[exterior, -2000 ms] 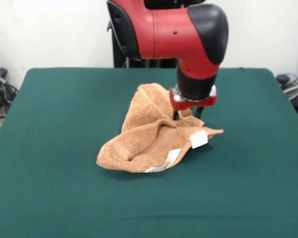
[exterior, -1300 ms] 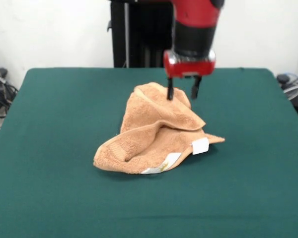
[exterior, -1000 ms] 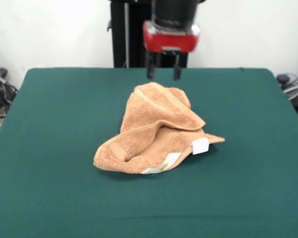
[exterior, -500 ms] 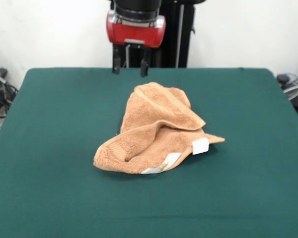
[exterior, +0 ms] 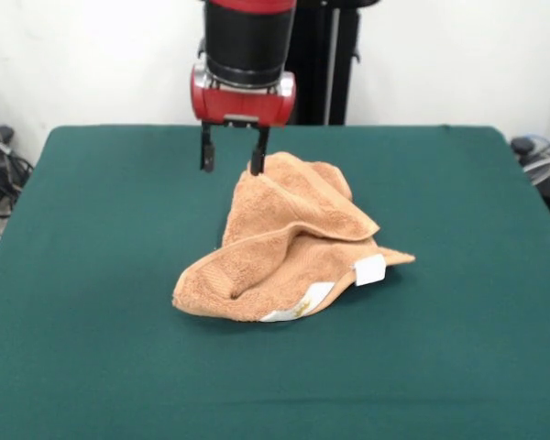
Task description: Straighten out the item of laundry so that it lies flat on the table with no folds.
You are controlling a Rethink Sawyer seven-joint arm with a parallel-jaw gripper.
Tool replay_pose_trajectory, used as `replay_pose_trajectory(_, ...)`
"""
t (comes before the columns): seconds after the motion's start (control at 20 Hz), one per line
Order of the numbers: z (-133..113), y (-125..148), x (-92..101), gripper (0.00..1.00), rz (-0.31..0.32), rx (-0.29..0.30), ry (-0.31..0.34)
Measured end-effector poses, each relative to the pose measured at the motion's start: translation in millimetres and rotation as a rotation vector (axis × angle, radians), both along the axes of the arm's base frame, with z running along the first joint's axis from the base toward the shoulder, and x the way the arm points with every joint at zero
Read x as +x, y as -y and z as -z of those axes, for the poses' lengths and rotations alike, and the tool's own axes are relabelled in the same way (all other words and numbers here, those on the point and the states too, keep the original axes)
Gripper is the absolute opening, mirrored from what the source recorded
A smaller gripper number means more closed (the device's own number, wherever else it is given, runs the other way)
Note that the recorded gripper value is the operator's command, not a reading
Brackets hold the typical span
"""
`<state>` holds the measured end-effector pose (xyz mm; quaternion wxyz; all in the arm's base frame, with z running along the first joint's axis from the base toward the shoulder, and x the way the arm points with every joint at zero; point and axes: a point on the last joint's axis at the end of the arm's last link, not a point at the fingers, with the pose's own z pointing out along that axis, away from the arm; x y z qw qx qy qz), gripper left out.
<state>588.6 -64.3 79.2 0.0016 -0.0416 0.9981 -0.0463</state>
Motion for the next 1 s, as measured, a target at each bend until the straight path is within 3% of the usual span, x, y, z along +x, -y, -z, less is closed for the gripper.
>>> replay_pose_trajectory(0.6, 26.2, -17.3, -0.4, 1.0, -0.03, 0.014, -0.032)
replay_pose_trajectory(1.0, 28.8, -23.2, 2.7, 1.0, -0.039, 0.019, -0.03)
